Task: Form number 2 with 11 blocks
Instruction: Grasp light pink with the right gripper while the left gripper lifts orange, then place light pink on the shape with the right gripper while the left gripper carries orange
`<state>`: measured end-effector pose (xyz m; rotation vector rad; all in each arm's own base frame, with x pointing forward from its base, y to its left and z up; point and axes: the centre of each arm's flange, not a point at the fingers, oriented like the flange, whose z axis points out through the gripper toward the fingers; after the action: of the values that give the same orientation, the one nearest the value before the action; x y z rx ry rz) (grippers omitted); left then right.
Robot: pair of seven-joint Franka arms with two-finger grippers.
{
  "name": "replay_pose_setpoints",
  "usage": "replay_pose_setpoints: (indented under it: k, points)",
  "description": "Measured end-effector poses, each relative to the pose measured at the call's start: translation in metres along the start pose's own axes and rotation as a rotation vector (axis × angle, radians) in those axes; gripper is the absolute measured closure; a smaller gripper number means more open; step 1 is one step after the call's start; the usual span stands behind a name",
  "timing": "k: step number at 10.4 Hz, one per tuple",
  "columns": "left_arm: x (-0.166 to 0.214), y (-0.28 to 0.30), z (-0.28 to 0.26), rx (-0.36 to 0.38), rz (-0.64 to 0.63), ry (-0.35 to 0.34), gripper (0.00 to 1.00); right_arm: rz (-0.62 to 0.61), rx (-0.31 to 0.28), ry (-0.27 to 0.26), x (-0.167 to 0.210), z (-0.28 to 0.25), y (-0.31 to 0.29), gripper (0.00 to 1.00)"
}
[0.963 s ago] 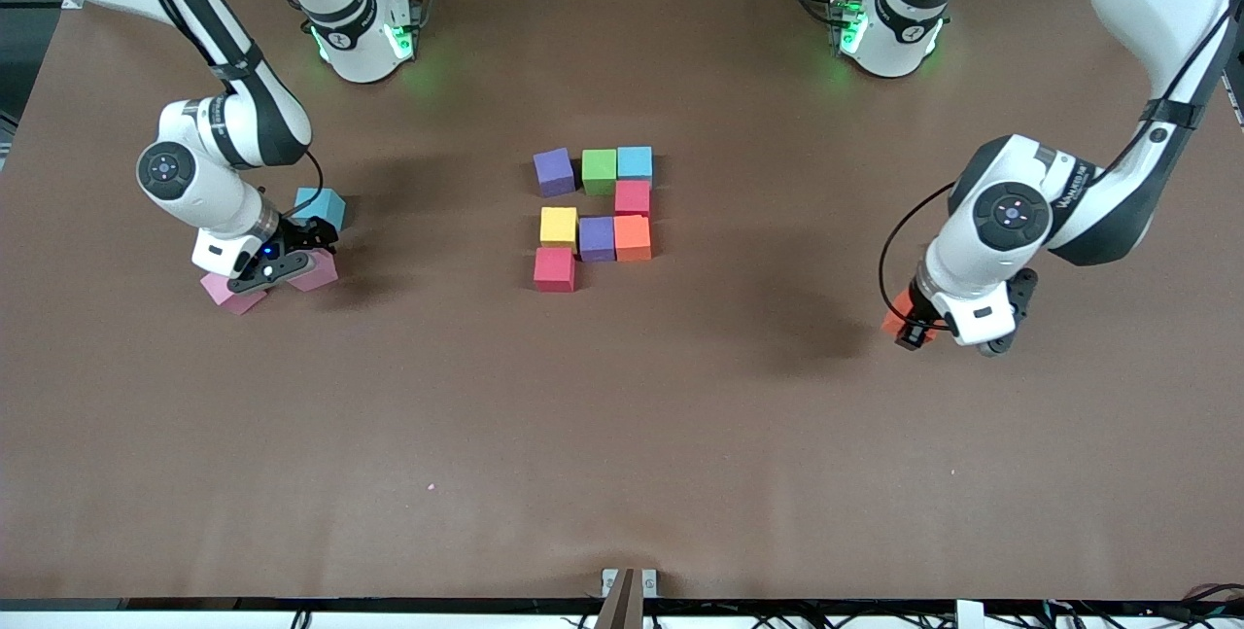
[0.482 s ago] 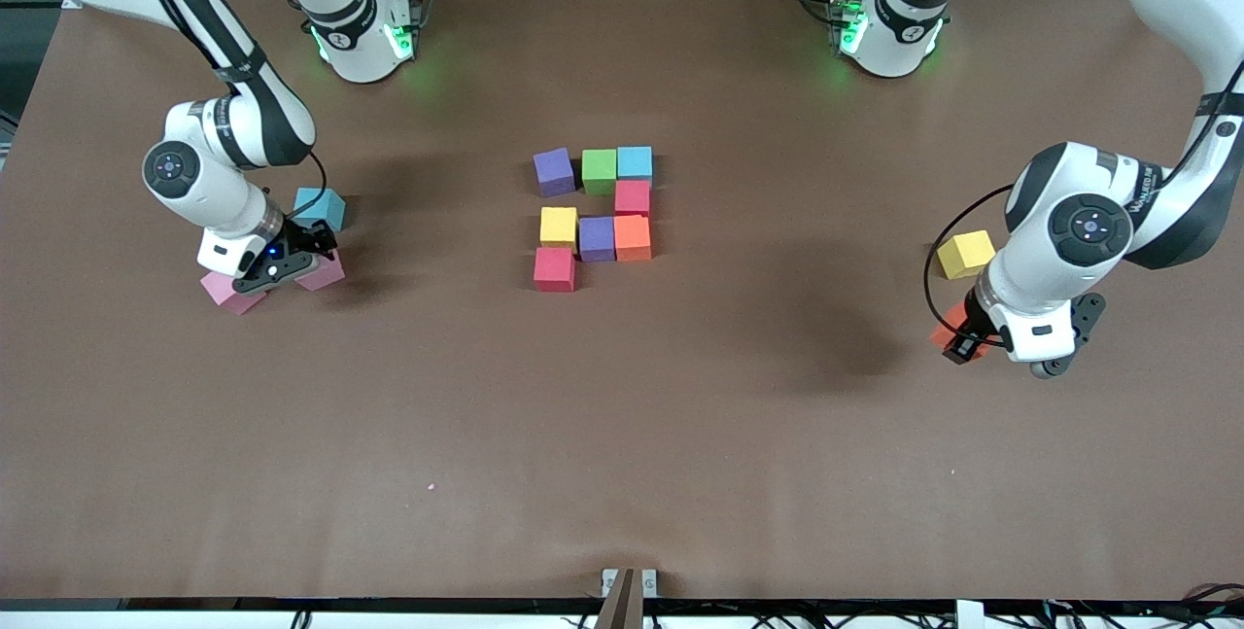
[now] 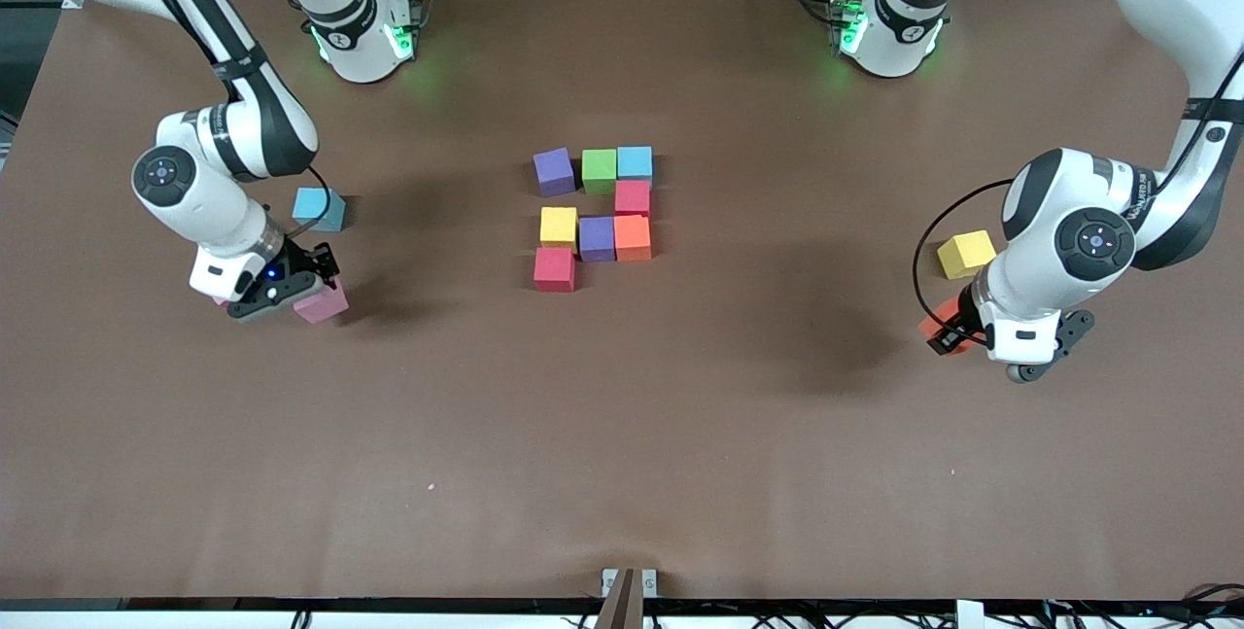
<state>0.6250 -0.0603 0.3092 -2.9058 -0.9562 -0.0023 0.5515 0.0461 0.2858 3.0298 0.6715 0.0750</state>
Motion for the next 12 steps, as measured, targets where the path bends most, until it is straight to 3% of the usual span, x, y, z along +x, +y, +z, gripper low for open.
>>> replay_pose_setpoints:
  k: [2, 4, 6, 9, 12]
  points:
    - [-0.006, 0.006, -0.011, -0.002, 0.086, -0.004, 0.4, 0.066, -0.011, 0.006, 0.05, -0.046, -0.05, 0.41]
    - [-0.023, 0.023, -0.022, 0.004, 0.156, 0.011, 0.4, 0.166, 0.016, 0.034, 0.083, -0.057, -0.109, 0.41]
    - [-0.049, 0.046, -0.022, 0.03, 0.227, 0.03, 0.4, 0.307, 0.058, 0.024, 0.105, -0.041, -0.17, 0.41]
    - [-0.074, 0.068, -0.021, 0.033, 0.33, 0.025, 0.4, 0.452, 0.065, 0.016, 0.137, -0.014, -0.242, 0.41]
    - [-0.08, 0.081, -0.027, -0.008, 0.402, 0.006, 0.4, 0.548, 0.085, 0.008, 0.155, 0.003, -0.257, 0.41]
